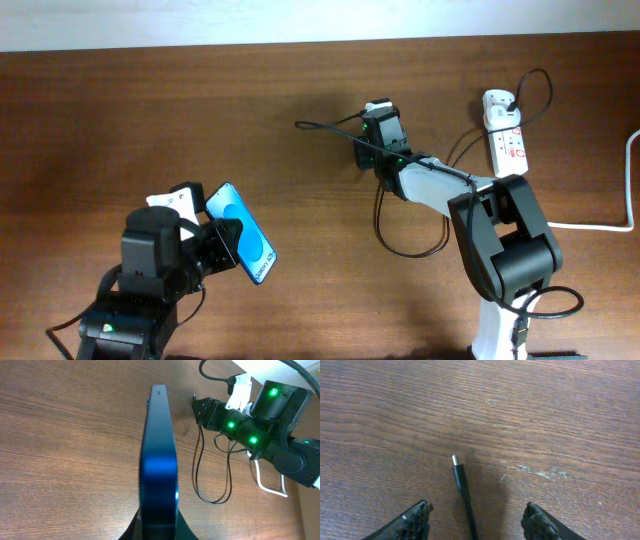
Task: Plug charger to phone and switch on socket
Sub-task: 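Grasp the black cable's connector end with the right gripper and lift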
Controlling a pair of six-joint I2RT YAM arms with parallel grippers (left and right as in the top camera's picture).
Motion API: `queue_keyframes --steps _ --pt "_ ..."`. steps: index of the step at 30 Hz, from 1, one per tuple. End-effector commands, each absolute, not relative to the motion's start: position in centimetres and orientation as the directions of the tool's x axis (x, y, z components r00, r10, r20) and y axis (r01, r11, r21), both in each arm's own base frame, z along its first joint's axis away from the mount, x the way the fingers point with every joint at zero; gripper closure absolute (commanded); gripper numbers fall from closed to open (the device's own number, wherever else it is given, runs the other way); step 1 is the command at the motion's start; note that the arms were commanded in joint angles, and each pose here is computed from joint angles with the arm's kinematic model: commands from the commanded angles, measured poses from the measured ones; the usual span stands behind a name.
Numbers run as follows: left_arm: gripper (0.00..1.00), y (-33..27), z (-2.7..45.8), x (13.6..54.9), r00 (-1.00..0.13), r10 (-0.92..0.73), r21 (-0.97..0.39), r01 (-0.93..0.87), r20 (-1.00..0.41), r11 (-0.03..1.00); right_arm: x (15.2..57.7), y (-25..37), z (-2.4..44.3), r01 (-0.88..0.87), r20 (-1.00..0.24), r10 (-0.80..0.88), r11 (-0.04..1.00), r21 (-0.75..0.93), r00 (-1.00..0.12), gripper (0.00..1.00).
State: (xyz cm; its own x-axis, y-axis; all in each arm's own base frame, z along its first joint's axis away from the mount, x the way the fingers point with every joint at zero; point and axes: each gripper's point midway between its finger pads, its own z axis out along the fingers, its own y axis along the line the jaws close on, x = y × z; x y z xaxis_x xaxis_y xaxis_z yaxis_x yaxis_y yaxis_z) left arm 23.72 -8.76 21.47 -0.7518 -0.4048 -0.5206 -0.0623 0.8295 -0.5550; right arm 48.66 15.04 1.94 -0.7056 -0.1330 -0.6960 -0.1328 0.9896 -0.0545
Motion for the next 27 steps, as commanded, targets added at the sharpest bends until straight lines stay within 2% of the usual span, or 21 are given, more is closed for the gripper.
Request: queue_keyframes --steps 1,6,8,10,11,13,16,21,24,27 --pt "1.0 -8.4 22.5 24.0 -0.724 -0.401 -0.542 -0.045 -0.561 0.839 49.0 15.6 1.0 -0.152 -0.69 -0.13 0.988 -0.03 -0.712 0.41" --pt "1.0 -8.3 22.4 24.0 -0.725 -0.401 -0.54 -0.048 -0.56 0.84 48.9 15.4 -1.7 -0.149 -0.667 -0.136 0.988 -0.038 -0.732 0.42" --pt "1.0 -8.3 22.4 24.0 -0.726 -0.401 -0.54 -0.049 -0.559 0.841 49.1 15.2 -1.9 -0.144 -0.67 -0.131 0.989 -0.036 -0.731 0.52" --pt "1.0 -8.3 22.4 24.0 -0.726 -0.401 -0.54 -0.049 -0.559 0.84 48.5 14.6 -2.6 -0.137 -0.639 -0.135 0.989 -0.045 -0.758 0.69" --pt "1.0 -8.4 22.4 23.9 -0.726 -0.401 -0.54 -0.048 -0.559 0.84 48.1 14.1 -3.0 -0.125 -0.619 -0.126 0.991 -0.045 -0.775 0.71" --pt "1.0 -8.4 22.4 23.9 -0.726 -0.401 -0.54 -0.048 -0.559 0.84 47.3 13.0 -3.8 -0.111 -0.577 -0.122 0.992 -0.054 -0.808 0.84" --pt "1.0 -8.4 22.4 23.9 -0.727 -0.401 -0.541 -0.048 -0.558 0.84 47.5 13.2 -3.6 -0.114 -0.585 -0.119 0.992 -0.045 -0.802 0.96" --pt "1.0 -8.4 22.4 23.9 -0.727 -0.401 -0.54 -0.049 -0.558 0.84 48.2 13.9 -1.8 -0.121 -0.606 -0.107 0.993 -0.018 -0.788 0.96" --pt "1.0 -8.3 22.4 23.9 -0.727 -0.401 -0.539 -0.049 -0.558 0.841 48.1 15.0 3.3 -0.16 -0.628 -0.1 0.986 0.04 -0.772 0.96" --pt "1.0 -8.4 22.4 23.9 -0.727 -0.4 -0.54 -0.049 -0.557 0.84 45.6 16.5 9.4 -0.244 -0.632 -0.096 0.958 0.153 -0.769 0.96"
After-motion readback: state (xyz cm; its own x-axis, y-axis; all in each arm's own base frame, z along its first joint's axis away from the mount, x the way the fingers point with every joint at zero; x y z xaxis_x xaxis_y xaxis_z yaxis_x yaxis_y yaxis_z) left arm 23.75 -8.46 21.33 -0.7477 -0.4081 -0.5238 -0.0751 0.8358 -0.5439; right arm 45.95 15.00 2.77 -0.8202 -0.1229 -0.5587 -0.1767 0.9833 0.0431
